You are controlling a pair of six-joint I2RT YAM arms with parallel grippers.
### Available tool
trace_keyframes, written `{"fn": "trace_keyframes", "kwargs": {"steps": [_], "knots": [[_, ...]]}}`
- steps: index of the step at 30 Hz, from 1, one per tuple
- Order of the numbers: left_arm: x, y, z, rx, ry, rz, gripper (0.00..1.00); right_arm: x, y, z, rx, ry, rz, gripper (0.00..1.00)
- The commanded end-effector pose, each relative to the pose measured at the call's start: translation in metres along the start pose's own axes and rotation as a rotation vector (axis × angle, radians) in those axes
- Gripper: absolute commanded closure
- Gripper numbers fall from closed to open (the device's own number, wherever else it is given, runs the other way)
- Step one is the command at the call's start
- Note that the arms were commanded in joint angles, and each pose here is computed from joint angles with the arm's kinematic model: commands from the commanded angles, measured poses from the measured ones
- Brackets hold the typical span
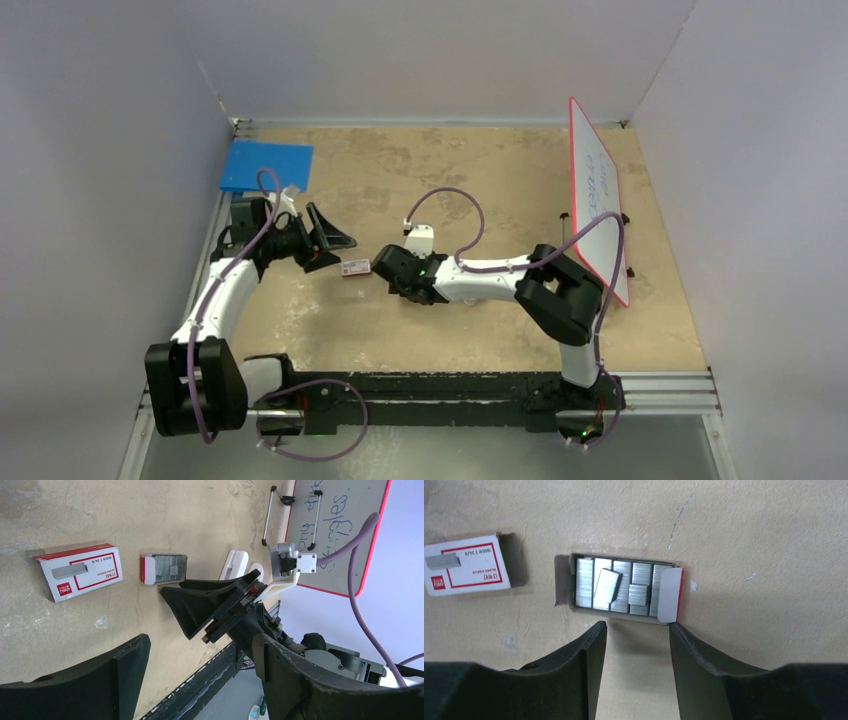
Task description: Load the staples into the stapler
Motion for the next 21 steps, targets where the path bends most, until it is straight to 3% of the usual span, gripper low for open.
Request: {"fn": "trace_keyframes", "kwargs": {"steps": [1, 14, 21], "knots": [[0.0, -0.005, 0.001, 0.064, -0.007, -0.034, 0.25, 0.005, -0.004, 0.02, 0.057, -0.068, -0.054, 0.48], [-0.002, -0.016, 0.004, 0.112, -0.008, -0.08, 0.26, 0.022, -0.002, 0.033, 0.099, -0.092, 0.049, 0.41], [-0.006, -0.02, 0.01, 0.177, -0.057, -0.05, 0.23, -0.026, -0.007, 0.064, 0.095, -0.166, 0.131, 0.36]]}}
Point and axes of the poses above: each gripper's point midway between its finger pads, its own x axis out along the fingers, its own y axis along the line the jaws close on, z = x × y, the point moved 2 cm from there along -x, back along the fingers, and after that the axes turned 9 degrees about -x, right-handed, at the moved point
